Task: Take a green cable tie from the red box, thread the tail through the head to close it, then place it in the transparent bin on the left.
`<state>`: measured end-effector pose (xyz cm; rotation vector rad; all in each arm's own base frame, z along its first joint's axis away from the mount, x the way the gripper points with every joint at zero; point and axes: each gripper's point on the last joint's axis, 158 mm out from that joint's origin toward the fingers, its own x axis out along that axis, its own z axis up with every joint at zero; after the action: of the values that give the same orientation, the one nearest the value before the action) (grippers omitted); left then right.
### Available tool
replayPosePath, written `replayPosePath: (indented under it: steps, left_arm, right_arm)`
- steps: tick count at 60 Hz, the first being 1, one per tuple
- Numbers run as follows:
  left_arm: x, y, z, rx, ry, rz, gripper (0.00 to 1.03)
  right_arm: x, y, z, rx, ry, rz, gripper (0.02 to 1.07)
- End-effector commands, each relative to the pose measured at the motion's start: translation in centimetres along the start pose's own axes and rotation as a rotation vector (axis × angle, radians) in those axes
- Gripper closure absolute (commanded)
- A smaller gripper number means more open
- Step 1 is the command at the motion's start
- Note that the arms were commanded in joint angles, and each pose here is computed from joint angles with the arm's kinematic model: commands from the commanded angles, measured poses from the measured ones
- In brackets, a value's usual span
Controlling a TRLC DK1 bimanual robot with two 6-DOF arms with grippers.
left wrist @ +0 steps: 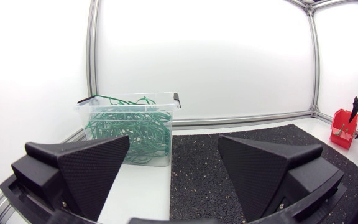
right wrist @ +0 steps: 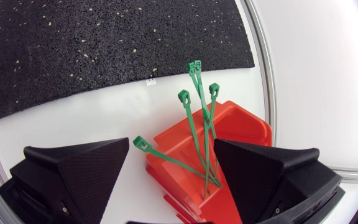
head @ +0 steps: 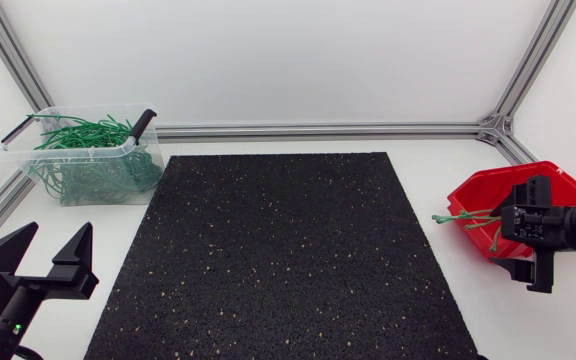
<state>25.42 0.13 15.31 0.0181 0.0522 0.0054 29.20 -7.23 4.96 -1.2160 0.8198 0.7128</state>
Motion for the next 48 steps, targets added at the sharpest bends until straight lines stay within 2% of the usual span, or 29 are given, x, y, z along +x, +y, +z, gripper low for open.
replayPosePath:
  steps: [1,16,30,42,48]
  left_arm:
    - [0.2,-0.1,-2.7,-0.025,0.071,-0.003,0.04]
    - [0.2,-0.1,-2.8,-0.025,0.072,-0.002,0.04]
    - [0.2,-0.1,-2.8,-0.025,0.072,-0.003,0.04]
    - [0.2,-0.1,-2.8,-0.025,0.072,-0.003,0.04]
    - [0.2,-0.1,-2.7,-0.025,0.071,-0.003,0.04]
  right_arm:
    - [0.4,1.3,0.0,-0.031,0.004,0.034,0.13]
    - [0.8,1.3,-0.8,-0.036,0.027,0.028,0.18]
    - [0.9,1.9,-1.1,-0.038,0.029,0.034,0.50]
    - [0.9,1.8,-1.3,-0.043,0.027,0.013,0.53]
    - [0.8,1.7,-1.1,-0.044,0.018,0.007,0.59]
